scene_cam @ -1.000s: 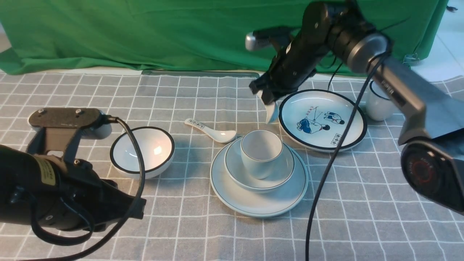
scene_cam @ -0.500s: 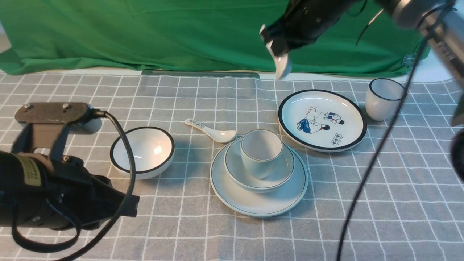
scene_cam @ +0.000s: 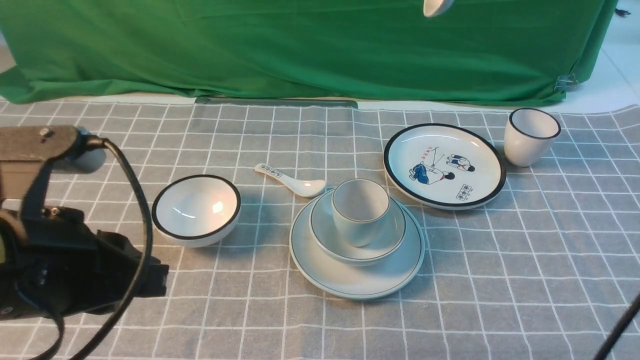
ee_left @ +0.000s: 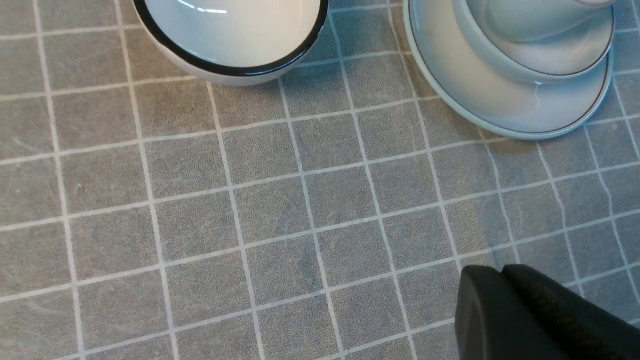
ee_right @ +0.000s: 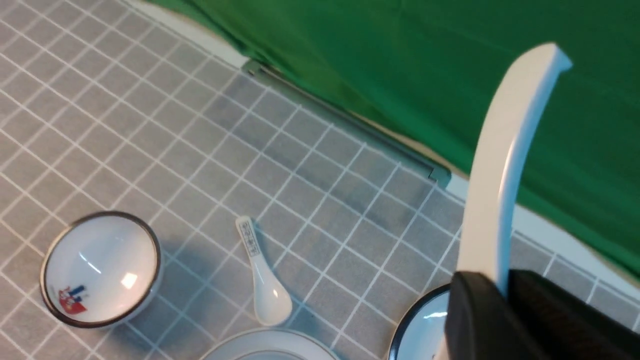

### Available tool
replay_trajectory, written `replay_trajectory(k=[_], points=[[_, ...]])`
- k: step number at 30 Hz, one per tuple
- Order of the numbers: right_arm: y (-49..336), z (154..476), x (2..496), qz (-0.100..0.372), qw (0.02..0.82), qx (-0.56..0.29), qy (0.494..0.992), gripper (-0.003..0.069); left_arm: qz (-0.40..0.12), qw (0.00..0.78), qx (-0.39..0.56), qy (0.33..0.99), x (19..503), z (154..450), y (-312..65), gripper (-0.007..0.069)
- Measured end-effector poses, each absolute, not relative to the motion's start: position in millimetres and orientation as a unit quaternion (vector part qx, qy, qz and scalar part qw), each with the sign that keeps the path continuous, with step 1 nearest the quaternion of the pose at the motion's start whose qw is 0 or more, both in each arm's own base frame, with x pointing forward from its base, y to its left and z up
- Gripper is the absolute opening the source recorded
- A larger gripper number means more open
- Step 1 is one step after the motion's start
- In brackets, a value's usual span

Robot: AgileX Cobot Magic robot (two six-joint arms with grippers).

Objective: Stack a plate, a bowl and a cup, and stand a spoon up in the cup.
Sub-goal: Use the right arm to put the blue soup spoon into the blue teacup in the middle

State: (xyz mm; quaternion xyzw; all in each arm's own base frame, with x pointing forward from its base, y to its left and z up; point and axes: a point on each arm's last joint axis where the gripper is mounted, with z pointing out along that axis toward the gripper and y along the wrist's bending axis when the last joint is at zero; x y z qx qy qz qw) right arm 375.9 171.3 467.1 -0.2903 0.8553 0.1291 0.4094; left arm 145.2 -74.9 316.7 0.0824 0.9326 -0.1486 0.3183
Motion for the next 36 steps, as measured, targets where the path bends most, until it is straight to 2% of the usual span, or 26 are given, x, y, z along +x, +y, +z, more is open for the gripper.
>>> replay_trajectory(k=[3, 8, 11, 13, 15, 18, 20, 24, 36], points=[[168.6, 481.4, 361.1, 0.132, 0.422, -0.293, 0.848, 0.0084, -0.153, 0.33, 0.082, 0.928, 140.4, 320.9, -72.6, 0.0009], [165.3, 476.9, 348.1, 0.136, 0.416, -0.289, 0.852, 0.0084, -0.157, 0.34, 0.082, 0.923, 135.3, 325.0, -70.1, 0.0009], [160.5, 453.3, 339.4, 0.135, 0.428, -0.275, 0.851, 0.0084, -0.157, 0.339, 0.083, 0.924, 134.3, 325.1, -69.7, 0.0009], [155.9, 435.0, 332.6, 0.134, 0.463, -0.255, 0.838, 0.0084, -0.157, 0.338, 0.082, 0.924, 134.2, 325.0, -69.7, 0.0009], [149.9, 405.3, 321.2, 0.129, 0.493, -0.238, 0.827, 0.0084, -0.157, 0.338, 0.081, 0.924, 134.2, 325.0, -69.7, 0.0009], [143.7, 370.4, 299.6, 0.123, 0.575, -0.213, 0.781, 0.0084, -0.156, 0.339, 0.084, 0.924, 134.2, 325.0, -69.7, 0.0009], [145.9, 336.4, 283.7, 0.121, 0.623, -0.204, 0.745, 0.0084, -0.152, 0.34, 0.085, 0.924, 134.5, 325.0, -69.2, 0.0009], [160.6, 291.0, 275.5, 0.123, 0.622, -0.221, 0.741, 0.0084, -0.14, 0.346, 0.09, 0.923, 135.6, 325.1, -67.4, 0.0009], [195.6, 226.5, 298.8, 0.108, 0.644, -0.227, 0.722, 0.0084, -0.135, 0.348, 0.091, 0.923, 135.9, 325.1, -66.8, 0.0009]])
